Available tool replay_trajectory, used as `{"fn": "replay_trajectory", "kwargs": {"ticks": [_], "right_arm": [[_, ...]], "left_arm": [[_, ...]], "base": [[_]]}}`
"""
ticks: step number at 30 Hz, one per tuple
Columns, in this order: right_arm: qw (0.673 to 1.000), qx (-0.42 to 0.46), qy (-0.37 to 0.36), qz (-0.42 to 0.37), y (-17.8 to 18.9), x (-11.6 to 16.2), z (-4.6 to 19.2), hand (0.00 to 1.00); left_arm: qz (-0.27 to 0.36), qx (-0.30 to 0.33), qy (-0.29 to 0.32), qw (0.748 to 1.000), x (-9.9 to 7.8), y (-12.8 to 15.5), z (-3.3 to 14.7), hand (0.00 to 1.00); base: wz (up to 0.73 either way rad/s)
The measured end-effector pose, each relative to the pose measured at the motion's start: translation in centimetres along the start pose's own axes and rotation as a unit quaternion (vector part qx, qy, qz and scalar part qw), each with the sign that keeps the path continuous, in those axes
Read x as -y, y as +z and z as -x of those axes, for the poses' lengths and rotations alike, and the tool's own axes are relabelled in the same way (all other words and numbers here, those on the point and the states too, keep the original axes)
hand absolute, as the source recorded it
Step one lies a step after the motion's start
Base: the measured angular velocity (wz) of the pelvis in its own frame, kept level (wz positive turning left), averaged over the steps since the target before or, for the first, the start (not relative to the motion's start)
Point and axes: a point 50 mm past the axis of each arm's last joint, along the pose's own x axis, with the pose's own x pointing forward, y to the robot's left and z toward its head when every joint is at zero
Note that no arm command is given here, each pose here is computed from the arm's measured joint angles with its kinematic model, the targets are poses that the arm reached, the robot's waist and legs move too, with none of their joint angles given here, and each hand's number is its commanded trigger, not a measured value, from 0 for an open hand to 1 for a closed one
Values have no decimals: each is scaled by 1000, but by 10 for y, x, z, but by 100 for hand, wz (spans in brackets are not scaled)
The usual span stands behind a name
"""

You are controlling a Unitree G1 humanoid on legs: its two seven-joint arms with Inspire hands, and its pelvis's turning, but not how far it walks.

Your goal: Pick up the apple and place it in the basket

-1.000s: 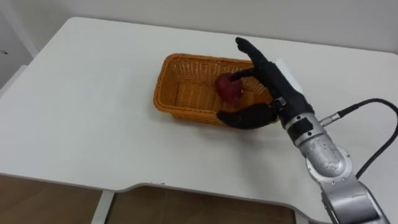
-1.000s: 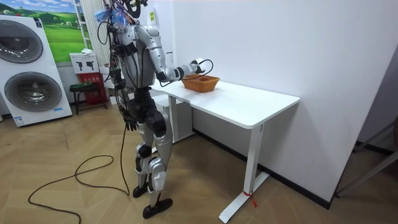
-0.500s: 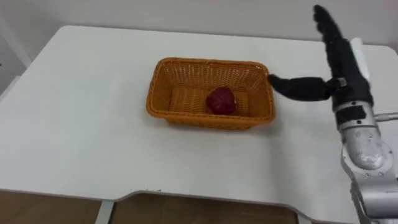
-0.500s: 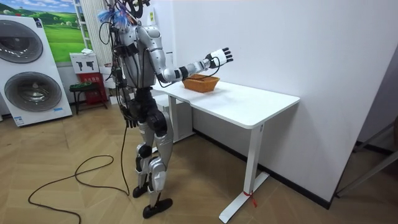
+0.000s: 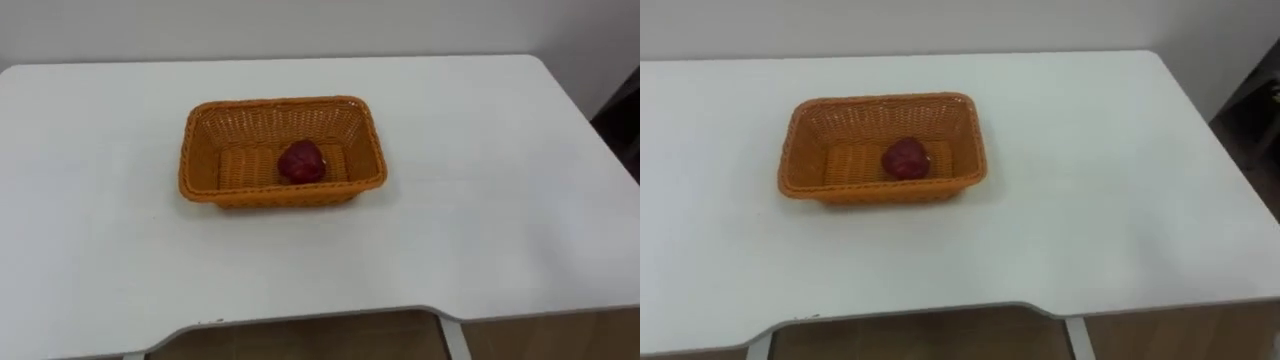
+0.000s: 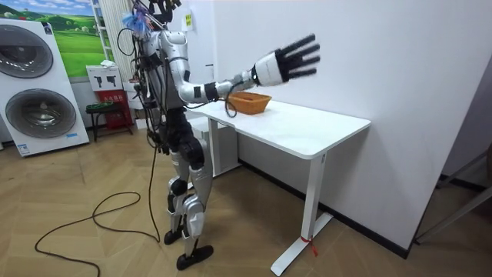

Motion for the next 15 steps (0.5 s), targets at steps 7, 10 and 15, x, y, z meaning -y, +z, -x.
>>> {"fn": "replay_trajectory", "kwargs": {"ticks": [7, 10, 15], "right_arm": [[909, -335, -152, 194, -136, 123, 43, 0], [832, -451, -142, 289, -168, 170, 93, 0], [751, -550, -90, 354, -181, 207, 137, 0]], "left_arm": [[2, -1, 1, 1000, 3, 7, 0, 0], [9, -6, -1, 1000, 3, 8, 0, 0], [11, -12, -22, 1000, 8, 11, -1, 0]], "base": [[-1], [0], [-6]]}}
